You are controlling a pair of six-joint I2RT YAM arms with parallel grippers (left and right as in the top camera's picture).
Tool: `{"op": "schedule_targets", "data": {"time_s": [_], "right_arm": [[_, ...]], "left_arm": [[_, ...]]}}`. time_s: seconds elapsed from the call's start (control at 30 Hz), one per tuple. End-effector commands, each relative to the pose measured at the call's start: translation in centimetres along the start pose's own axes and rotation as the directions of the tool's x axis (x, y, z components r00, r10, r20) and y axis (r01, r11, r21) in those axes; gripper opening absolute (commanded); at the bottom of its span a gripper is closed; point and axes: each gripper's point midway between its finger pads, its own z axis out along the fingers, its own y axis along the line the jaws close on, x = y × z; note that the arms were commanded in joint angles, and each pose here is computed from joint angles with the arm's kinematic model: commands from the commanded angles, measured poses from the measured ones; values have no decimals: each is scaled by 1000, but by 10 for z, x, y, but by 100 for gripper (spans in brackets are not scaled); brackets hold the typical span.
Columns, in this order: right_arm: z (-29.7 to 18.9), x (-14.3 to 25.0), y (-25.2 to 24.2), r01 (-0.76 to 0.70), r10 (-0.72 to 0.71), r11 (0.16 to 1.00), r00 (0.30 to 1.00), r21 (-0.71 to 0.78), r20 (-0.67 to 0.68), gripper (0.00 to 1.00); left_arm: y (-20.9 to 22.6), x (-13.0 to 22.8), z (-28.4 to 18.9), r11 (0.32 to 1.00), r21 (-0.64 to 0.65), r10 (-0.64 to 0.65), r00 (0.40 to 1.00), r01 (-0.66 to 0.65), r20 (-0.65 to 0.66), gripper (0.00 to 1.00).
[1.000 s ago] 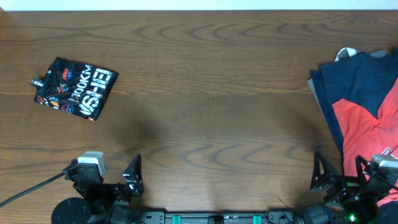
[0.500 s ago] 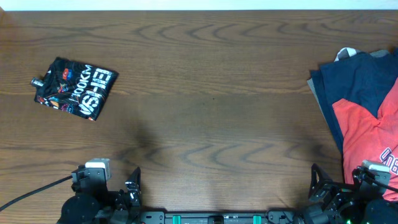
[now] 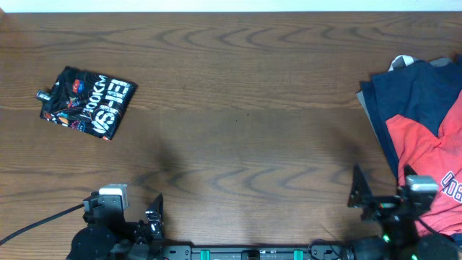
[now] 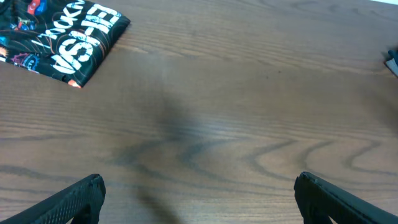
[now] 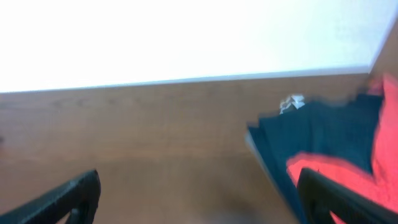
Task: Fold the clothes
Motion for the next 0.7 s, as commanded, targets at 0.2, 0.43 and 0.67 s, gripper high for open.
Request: {"op": "schedule_targets", "data": {"time_s": [0.2,0.43,0.67], "right_arm": [[67,43,3,245,-243,970,960,5,142,99],[90,92,2,250,-247,968,963,-16,106,99],[90,92,3,250,-246,968,963,-20,106,99]], "left_arm": [[2,0,0,1000,-12,18,1000,-18,5,98],[2,0,0,1000,-12,18,1000,-18,5,98],[2,0,0,1000,-12,18,1000,-18,5,98]]}}
